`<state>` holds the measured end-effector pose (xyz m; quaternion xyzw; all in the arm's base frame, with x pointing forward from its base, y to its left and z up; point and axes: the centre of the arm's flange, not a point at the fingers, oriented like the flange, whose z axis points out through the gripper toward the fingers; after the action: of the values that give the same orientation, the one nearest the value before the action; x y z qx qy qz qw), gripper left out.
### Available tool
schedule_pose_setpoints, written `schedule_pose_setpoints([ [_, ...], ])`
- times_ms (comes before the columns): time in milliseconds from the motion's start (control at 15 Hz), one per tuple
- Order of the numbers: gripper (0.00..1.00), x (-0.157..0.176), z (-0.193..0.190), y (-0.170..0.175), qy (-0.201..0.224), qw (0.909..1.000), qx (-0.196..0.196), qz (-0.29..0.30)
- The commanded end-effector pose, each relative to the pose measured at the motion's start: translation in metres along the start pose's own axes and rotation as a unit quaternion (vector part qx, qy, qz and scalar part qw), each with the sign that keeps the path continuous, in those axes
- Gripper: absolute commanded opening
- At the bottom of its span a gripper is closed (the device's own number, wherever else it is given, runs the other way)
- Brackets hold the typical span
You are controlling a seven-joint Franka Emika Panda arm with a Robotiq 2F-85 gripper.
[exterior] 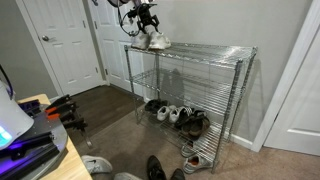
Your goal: Remove the sneakers from the first to the second shelf on the shoe rack
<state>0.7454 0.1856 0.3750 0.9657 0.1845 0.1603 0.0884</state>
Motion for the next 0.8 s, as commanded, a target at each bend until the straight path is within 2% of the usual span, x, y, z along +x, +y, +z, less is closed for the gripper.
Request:
schedule_pose_setpoints([
  [0, 1.00, -0.025, 0.002, 0.003, -0.027, 0.9996, 0.002, 0.010],
  [133, 1.00, -0.028, 0.008, 0.000, -0.040, 0.9990, 0.018, 0.009],
  [333, 1.00, -0.036, 0.016, -0.008, -0.084, 0.9945, 0.063, 0.001],
  [400, 0.75, -0.038, 0.017, -0.010, -0.094, 0.9928, 0.074, -0.001],
  [467, 0.73, -0.039, 0.015, -0.010, -0.102, 0.9913, 0.083, -0.004],
  [733, 0.47, -0.042, 0.012, -0.004, -0.126, 0.9871, 0.099, 0.001],
])
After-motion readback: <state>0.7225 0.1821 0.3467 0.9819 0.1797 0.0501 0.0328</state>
